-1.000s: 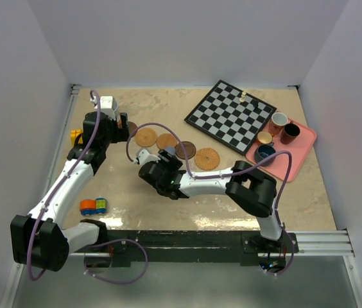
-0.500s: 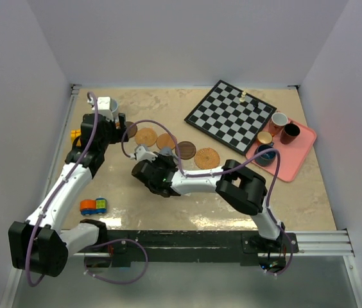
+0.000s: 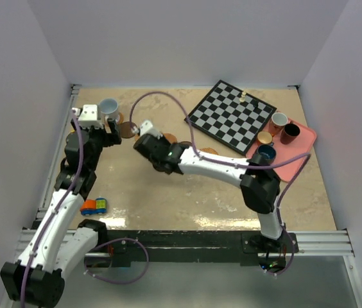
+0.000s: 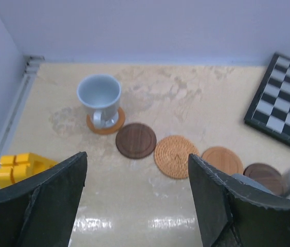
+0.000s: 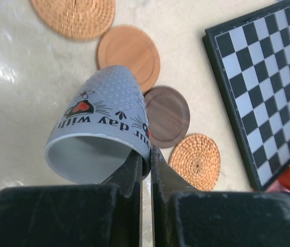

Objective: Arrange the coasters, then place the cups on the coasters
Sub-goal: Pick up the cup at the center of the board.

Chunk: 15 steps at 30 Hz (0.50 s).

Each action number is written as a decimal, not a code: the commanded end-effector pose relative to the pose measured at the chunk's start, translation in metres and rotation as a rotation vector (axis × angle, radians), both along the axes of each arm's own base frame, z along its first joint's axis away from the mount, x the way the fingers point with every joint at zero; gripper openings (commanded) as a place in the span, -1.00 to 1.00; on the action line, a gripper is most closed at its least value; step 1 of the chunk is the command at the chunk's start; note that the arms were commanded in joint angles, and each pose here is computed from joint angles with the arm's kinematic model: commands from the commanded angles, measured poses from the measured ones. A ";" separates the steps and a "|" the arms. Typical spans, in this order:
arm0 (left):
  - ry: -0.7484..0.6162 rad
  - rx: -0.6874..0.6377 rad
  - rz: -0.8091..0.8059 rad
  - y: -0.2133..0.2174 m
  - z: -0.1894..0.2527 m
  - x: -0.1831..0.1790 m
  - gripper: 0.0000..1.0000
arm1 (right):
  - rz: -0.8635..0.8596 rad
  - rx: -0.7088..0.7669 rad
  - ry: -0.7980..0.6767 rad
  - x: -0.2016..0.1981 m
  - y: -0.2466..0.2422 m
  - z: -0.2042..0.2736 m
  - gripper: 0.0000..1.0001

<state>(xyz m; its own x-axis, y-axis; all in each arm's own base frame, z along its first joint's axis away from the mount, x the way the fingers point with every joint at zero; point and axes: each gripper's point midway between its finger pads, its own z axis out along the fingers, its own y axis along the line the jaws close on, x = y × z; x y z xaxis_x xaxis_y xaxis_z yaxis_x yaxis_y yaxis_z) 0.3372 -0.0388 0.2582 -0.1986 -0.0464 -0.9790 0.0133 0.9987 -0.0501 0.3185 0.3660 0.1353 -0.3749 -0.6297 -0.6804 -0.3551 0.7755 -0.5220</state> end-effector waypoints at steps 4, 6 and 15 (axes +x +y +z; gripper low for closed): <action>-0.359 -0.043 -0.277 -0.050 0.079 -0.027 0.63 | -0.143 0.436 0.127 0.065 -0.048 0.111 -1.00; -0.362 -0.014 -0.457 -0.094 0.077 -0.037 0.63 | -0.202 0.505 0.120 0.076 -0.061 0.127 -1.00; -0.251 0.063 -0.748 -0.214 0.034 -0.064 0.64 | -0.428 0.903 0.198 0.070 -0.081 0.158 -1.00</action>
<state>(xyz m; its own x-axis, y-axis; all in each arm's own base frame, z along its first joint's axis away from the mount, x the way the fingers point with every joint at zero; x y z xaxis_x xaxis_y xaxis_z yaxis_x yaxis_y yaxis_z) 0.2734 -0.2317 0.2724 -0.0107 0.0932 -0.9956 0.6887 0.7225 0.0602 0.4080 0.2658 0.2528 -0.6006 0.0517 -0.7979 -0.0111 0.9973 0.0729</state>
